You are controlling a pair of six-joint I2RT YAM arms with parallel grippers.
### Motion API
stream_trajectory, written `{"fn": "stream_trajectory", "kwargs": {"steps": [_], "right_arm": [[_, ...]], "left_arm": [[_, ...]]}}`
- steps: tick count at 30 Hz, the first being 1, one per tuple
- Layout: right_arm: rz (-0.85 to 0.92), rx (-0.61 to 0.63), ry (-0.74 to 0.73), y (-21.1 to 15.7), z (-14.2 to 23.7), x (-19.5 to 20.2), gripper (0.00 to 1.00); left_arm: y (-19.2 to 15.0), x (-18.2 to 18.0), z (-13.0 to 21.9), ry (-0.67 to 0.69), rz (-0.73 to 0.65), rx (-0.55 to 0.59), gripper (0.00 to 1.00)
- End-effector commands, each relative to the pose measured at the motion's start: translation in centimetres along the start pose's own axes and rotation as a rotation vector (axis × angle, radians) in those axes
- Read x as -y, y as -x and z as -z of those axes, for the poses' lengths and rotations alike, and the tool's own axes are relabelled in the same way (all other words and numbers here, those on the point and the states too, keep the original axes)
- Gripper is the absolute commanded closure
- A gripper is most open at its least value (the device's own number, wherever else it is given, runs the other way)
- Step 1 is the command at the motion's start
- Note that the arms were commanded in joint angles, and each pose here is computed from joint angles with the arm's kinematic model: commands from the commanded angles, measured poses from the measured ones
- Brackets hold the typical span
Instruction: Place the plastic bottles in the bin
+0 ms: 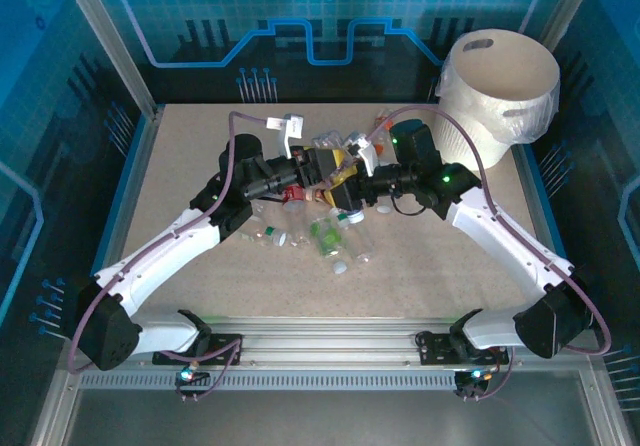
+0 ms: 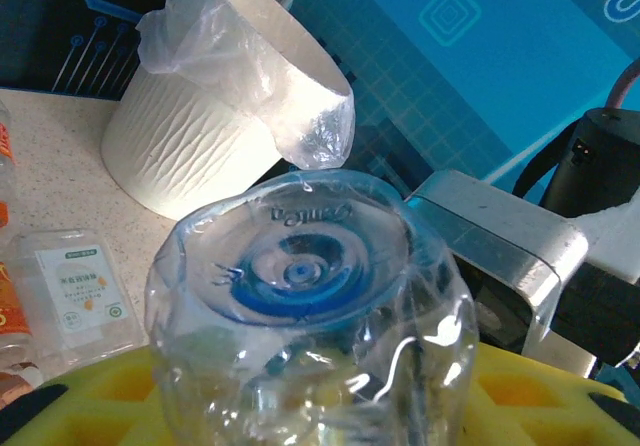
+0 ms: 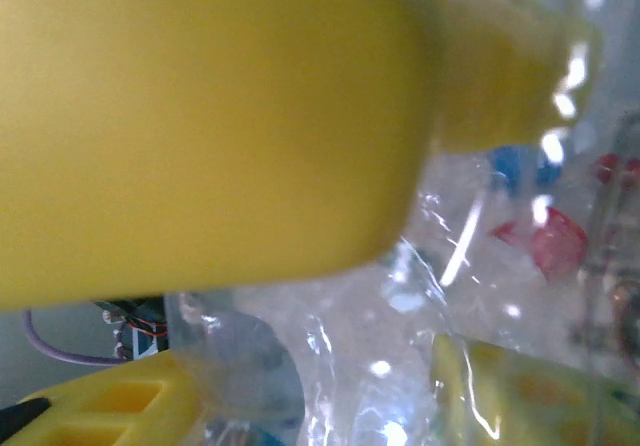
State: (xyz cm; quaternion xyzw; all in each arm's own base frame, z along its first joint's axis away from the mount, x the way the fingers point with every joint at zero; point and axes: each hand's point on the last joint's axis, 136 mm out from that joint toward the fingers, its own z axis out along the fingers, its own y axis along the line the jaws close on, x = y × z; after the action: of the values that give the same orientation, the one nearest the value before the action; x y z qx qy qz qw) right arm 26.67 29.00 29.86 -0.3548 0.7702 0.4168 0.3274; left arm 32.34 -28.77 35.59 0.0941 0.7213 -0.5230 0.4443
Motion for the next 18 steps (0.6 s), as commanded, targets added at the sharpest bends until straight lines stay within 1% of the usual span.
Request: {"fn": "stream_trajectory", "kwargs": {"steps": [1, 3, 5, 9, 13, 14, 18], "right_arm": [[0.038, 0.027, -0.036, 1.3, 0.8, -0.5, 0.51], [0.039, 0.028, -0.071, 1.3, 1.1, 0.0, 0.55], [0.033, 0.036, -0.105, 1.4, 1.5, 0.6, 0.57], [0.005, 0.051, -0.159, 1.6, 2.2, 1.8, 0.57], [-0.040, 0.058, -0.220, 1.6, 3.0, 3.5, 0.58], [-0.053, 0.058, -0.233, 1.5, 3.3, 3.8, 0.58], [-0.124, 0.062, -0.310, 1.2, 4.6, 6.1, 0.58]], "left_arm": [[1.2, 0.0, -0.2, 0.026, -0.020, 0.044, 0.45], [1.1, -0.4, -0.1, 0.040, -0.018, 0.042, 0.40], [1.1, -0.5, -0.1, 0.051, -0.015, 0.042, 0.33], [1.1, -0.8, 0.1, 0.067, -0.025, 0.043, 0.15], [1.4, -1.1, 0.6, 0.099, -0.040, 0.064, 0.03], [1.4, -1.3, 0.9, 0.111, -0.045, 0.074, 0.01], [1.6, -2.0, 2.0, 0.165, -0.056, 0.110, 0.01]]}}
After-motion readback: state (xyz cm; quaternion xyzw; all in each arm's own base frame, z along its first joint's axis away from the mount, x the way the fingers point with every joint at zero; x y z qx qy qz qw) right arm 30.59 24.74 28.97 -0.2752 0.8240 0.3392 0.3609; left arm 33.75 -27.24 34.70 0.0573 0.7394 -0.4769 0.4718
